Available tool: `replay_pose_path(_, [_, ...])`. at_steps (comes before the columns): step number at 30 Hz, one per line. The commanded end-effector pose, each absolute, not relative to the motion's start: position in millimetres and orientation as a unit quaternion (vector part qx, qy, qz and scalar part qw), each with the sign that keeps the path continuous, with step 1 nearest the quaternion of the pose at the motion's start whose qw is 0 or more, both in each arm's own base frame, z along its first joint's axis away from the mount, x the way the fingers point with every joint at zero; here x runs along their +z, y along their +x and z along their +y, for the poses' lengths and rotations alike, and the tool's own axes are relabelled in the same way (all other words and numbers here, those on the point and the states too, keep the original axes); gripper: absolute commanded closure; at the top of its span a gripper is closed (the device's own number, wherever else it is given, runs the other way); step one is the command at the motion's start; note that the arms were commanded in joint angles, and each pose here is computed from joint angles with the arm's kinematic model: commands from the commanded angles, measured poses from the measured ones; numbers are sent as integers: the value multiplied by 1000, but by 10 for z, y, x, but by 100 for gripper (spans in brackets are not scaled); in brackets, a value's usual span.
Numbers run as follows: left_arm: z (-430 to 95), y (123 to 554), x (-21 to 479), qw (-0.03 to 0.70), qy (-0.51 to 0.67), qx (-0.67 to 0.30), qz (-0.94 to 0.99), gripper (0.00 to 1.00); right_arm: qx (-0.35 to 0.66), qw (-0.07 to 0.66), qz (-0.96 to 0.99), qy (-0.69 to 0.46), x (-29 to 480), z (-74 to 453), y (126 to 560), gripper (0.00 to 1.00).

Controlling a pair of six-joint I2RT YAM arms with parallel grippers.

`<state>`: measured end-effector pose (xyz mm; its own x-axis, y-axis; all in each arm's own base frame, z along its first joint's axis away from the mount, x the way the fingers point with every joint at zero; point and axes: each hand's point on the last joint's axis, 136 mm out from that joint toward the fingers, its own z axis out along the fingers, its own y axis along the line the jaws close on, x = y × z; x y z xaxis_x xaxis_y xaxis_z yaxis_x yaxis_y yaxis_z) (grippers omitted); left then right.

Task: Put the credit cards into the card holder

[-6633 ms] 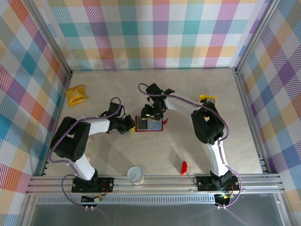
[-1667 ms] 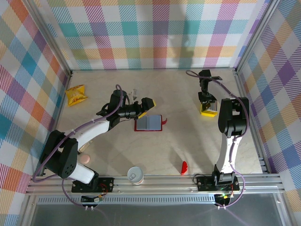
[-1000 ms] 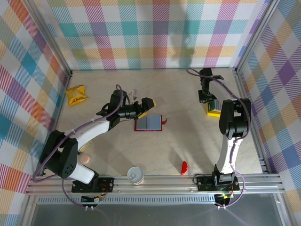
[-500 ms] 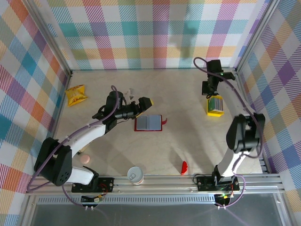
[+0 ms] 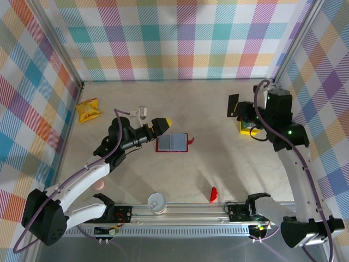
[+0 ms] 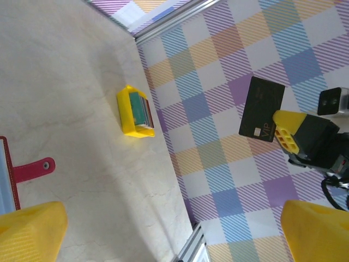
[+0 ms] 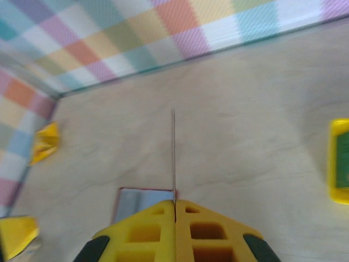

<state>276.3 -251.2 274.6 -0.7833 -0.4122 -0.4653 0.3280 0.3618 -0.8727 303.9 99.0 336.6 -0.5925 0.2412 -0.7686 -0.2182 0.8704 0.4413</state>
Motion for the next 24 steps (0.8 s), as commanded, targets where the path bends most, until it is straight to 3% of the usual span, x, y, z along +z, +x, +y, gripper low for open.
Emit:
replay_pose_path(1, [-2492, 2632, 2871, 336, -21, -587, 736, 0, 382, 453, 805, -22, 3603, 1347, 2886, 100])
replay_pose_path(12, [-2342, 2406, 2905, 340, -54, -659, 669, 1, 548, 399, 735, -8, 3687, 1646, 2610, 100])
replay_pose_path(24, [-2375, 2385, 2932, 335, -55, -664, 666, 2, 561, 395, 727, -2, 3680, 1667, 2526, 100])
